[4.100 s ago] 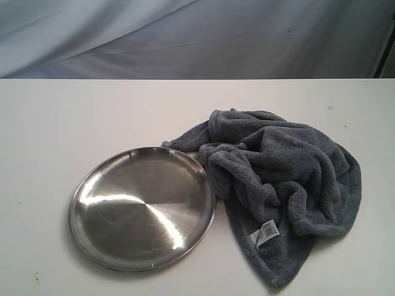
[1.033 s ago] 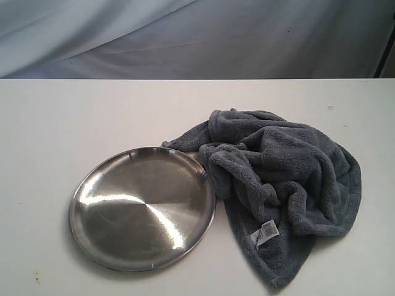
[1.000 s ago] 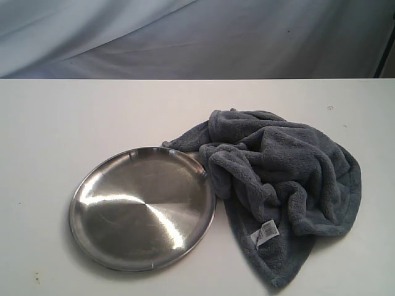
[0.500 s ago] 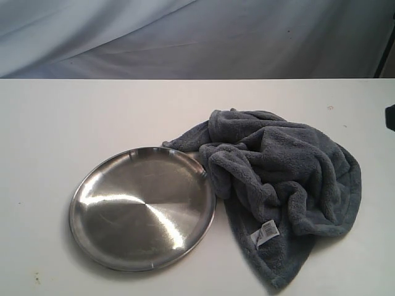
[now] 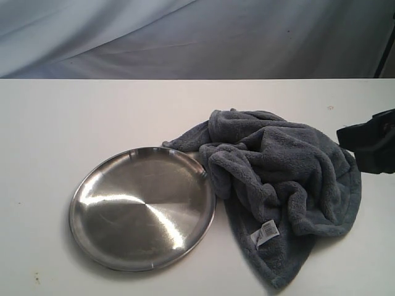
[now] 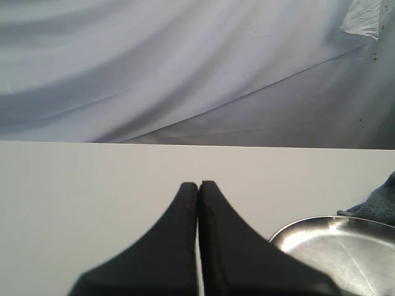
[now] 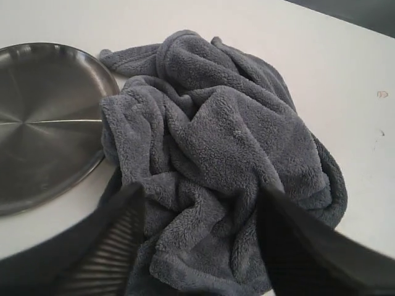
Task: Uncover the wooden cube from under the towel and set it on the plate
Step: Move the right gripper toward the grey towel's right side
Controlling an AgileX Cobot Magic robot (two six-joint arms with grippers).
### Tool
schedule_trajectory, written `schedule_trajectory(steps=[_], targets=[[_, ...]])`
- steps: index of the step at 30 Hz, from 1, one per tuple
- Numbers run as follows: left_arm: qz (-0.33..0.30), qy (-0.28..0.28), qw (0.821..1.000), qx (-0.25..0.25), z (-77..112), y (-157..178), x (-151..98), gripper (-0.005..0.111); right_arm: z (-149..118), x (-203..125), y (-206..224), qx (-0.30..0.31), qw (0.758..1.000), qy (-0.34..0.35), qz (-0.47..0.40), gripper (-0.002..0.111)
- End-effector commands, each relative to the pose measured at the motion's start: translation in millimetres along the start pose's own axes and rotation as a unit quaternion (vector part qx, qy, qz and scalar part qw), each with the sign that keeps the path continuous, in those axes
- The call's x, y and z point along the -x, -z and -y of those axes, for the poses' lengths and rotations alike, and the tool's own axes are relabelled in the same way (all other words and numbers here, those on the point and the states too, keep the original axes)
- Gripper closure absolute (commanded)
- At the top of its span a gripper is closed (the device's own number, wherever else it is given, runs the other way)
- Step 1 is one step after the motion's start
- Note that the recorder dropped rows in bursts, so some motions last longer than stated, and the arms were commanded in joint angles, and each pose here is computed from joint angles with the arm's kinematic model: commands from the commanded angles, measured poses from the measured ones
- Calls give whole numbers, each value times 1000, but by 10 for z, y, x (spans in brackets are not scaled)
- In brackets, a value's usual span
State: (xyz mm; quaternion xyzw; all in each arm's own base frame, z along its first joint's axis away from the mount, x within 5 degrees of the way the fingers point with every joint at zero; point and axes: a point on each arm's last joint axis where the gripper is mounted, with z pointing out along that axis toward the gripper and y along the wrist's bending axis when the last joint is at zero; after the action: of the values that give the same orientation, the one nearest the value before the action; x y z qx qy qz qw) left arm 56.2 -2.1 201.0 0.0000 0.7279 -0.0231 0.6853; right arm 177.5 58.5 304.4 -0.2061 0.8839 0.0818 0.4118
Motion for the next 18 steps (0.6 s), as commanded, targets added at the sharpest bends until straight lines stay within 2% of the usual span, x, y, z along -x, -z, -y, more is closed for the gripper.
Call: schedule_trajectory(steps=[1, 9, 18], targets=[[0, 1, 1000, 0, 0, -1, -12, 105, 7, 41, 7, -6, 1000, 9, 14, 41], [0, 0, 1000, 0, 0, -1, -12, 105, 10, 38, 7, -8, 1000, 12, 13, 41], [0, 1, 1000, 0, 0, -1, -12, 105, -27, 28, 7, 13, 1000, -23, 7, 42]])
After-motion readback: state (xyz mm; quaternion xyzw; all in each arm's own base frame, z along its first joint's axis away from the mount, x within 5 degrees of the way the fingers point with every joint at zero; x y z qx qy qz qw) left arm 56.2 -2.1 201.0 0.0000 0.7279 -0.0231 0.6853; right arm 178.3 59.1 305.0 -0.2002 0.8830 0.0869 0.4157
